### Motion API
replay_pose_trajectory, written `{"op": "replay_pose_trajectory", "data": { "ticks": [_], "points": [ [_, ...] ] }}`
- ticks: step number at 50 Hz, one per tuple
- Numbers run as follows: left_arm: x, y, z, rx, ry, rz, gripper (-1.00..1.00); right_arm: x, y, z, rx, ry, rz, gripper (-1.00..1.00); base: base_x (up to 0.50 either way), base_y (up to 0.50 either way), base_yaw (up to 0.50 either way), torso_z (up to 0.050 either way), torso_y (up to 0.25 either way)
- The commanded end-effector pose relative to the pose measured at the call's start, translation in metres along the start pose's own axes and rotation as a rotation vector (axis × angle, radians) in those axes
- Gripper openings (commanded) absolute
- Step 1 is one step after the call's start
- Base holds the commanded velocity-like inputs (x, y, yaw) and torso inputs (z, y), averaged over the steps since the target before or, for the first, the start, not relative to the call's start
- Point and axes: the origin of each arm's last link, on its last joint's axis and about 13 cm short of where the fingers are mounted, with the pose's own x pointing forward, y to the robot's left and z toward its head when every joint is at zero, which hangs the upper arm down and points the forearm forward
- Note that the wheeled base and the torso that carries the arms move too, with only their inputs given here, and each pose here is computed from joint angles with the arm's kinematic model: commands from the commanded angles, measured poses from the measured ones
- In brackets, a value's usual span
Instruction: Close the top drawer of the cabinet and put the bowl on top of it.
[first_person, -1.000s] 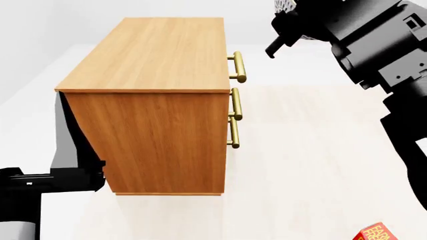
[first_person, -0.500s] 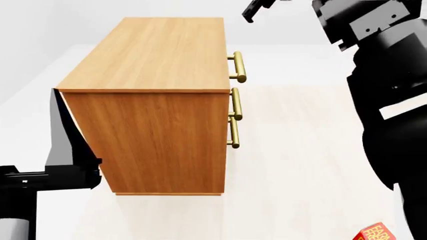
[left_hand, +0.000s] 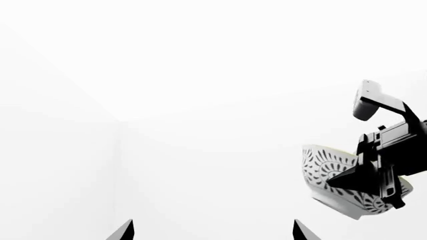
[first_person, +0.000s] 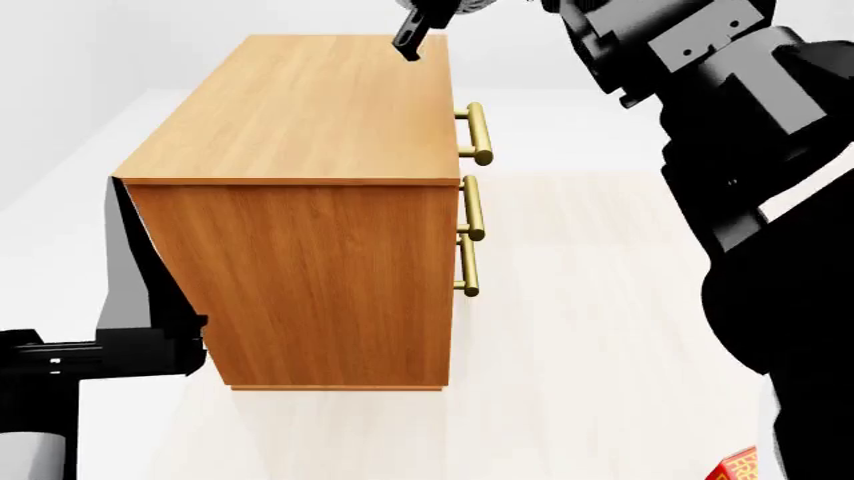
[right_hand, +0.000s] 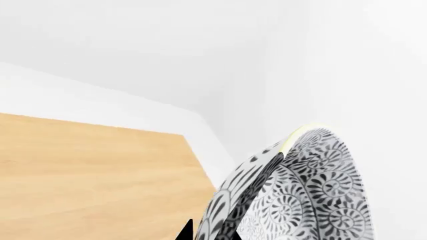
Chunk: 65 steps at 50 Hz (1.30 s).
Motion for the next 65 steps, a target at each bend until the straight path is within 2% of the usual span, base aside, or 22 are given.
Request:
{"op": "replay_pose_trajectory", "data": {
  "ticks": [1, 12, 27, 61, 62, 65],
  "points": [
    [0.002, 0.0, -0.001, -0.001, 0.0, -0.002, 1.0, 0.012, 0.014, 0.007, 0.029, -0.103, 0.137, -1.0, 0.0, 0.0, 0.0, 0.0, 0.0],
    [0.003, 0.0, -0.002, -0.001, 0.0, -0.001, 1.0, 0.022, 0.029, 0.003, 0.067, -0.127, 0.213, -1.0, 0.0, 0.0, 0.0, 0.0, 0.0],
    [0.003, 0.001, -0.002, -0.002, 0.001, 0.003, 1.0, 0.027, 0.04, -0.007, 0.114, -0.109, 0.261, -1.0, 0.0, 0.0, 0.0, 0.0, 0.0],
    [0.003, 0.0, -0.004, -0.003, 0.002, 0.002, 1.0, 0.028, 0.045, -0.015, 0.157, -0.091, 0.295, -1.0, 0.0, 0.0, 0.0, 0.0, 0.0],
    [0.003, 0.0, -0.004, -0.002, 0.002, 0.002, 1.0, 0.028, 0.045, -0.014, 0.155, -0.095, 0.297, 1.0, 0.0, 0.0, 0.0, 0.0, 0.0],
    [0.003, 0.0, -0.004, -0.002, 0.002, 0.004, 1.0, 0.028, 0.044, -0.012, 0.164, -0.11, 0.299, 1.0, 0.0, 0.0, 0.0, 0.0, 0.0]
  ]
}}
